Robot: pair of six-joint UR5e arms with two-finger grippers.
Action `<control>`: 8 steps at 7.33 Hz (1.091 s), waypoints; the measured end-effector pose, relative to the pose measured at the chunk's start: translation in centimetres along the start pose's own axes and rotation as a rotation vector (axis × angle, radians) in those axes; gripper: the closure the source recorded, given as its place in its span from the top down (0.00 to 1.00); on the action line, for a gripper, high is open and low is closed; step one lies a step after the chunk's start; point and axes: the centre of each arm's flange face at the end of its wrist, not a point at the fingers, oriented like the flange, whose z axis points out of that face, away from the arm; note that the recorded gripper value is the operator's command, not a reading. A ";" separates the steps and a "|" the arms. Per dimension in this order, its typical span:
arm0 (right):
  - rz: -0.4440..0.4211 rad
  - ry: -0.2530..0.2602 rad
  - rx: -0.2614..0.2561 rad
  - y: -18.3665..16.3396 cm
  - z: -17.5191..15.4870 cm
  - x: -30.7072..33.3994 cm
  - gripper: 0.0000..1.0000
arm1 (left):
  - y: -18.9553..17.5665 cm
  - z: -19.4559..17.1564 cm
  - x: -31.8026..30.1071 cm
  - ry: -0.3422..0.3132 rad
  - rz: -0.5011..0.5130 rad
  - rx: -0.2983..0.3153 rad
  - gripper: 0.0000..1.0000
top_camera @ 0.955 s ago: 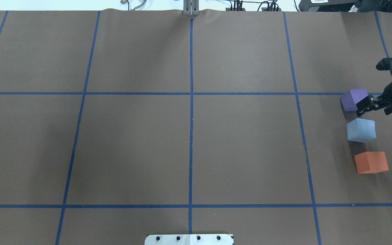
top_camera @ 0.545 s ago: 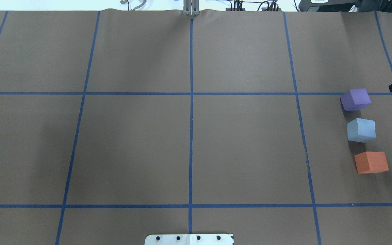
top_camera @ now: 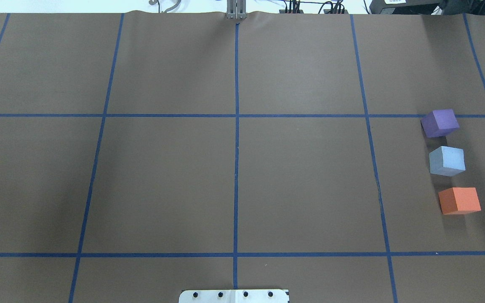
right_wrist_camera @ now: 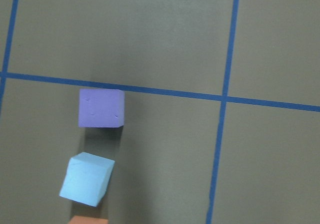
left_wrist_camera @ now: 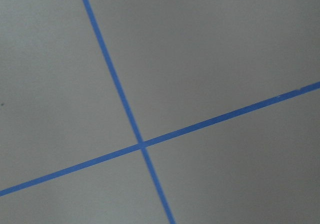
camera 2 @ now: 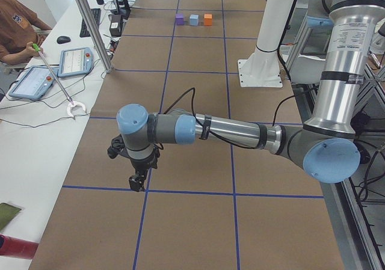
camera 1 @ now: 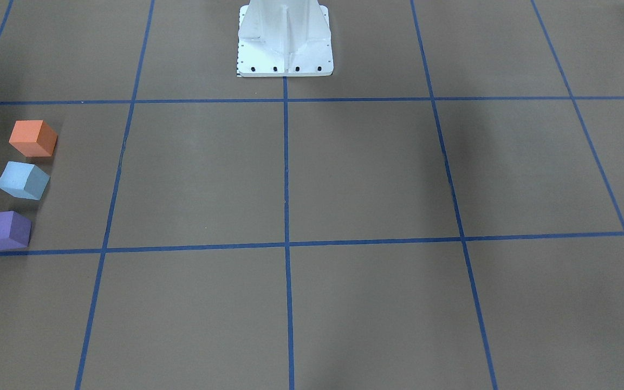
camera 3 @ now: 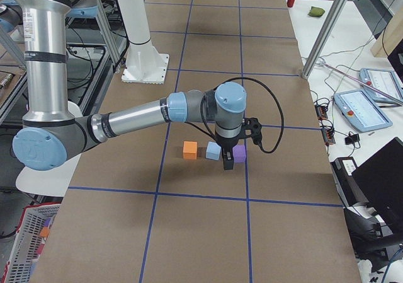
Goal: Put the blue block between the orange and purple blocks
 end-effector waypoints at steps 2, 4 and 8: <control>0.015 -0.002 -0.033 1.1 1.7 2.8 1.00 | 3.6 2.2 -2.0 -0.006 -0.032 0.004 1.00; 0.037 -0.004 -0.052 1.1 3.9 5.0 1.00 | 2.8 2.3 -1.7 -0.013 -0.130 0.039 1.00; 0.043 -0.005 -0.052 1.1 7.1 8.1 1.00 | 0.9 2.7 2.8 -0.004 -0.183 0.043 1.00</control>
